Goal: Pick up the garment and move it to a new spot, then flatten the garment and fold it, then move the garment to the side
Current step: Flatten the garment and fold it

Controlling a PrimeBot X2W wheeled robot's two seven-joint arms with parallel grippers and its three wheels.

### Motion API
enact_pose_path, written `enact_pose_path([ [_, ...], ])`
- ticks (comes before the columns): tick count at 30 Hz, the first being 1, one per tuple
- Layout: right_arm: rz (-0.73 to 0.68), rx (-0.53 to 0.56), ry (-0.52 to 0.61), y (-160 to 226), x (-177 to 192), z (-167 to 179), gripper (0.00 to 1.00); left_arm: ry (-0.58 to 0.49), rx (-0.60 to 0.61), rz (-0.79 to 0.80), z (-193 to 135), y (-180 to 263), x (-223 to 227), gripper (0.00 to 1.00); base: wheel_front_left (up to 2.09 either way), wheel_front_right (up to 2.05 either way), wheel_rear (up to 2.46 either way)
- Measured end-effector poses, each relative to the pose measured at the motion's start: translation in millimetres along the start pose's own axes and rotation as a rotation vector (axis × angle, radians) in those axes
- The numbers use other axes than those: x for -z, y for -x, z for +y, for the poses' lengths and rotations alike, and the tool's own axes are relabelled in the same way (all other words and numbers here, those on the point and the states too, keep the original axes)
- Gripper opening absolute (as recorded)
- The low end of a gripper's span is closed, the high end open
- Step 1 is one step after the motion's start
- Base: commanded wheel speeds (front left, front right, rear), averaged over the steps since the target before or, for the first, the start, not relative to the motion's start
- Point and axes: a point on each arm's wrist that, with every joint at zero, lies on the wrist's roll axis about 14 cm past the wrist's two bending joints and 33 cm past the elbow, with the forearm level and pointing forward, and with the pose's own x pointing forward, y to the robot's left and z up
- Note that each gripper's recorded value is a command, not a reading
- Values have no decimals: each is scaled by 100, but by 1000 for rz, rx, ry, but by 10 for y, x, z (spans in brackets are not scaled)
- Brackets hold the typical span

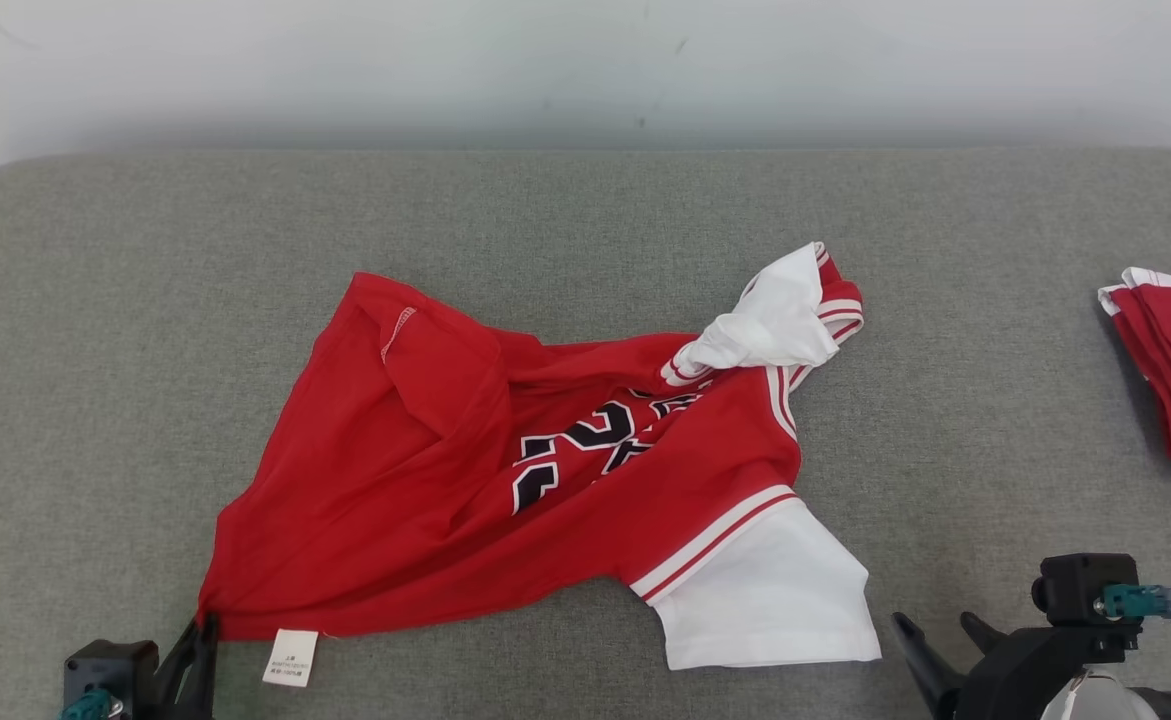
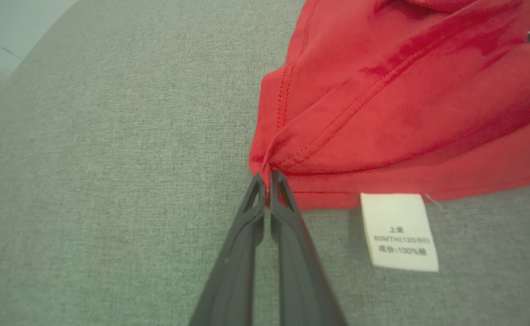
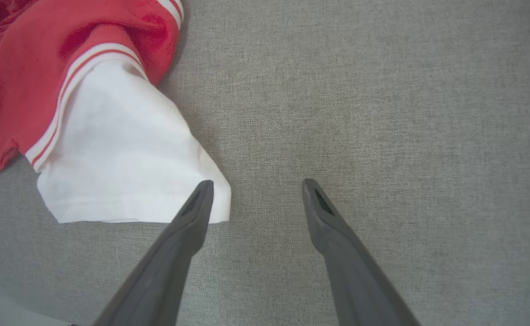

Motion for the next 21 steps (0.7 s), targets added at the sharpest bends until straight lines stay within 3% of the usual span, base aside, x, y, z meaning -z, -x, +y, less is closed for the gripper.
enact_pose_path([
  [9, 66, -37, 45, 33, 198, 177, 100, 48, 4, 5, -132, 35, 105, 0, 0, 0, 0],
  [21, 148, -61, 102, -239, 350, 304, 100, 59, 9, 10, -177, -18, 137, 0, 0, 0, 0],
])
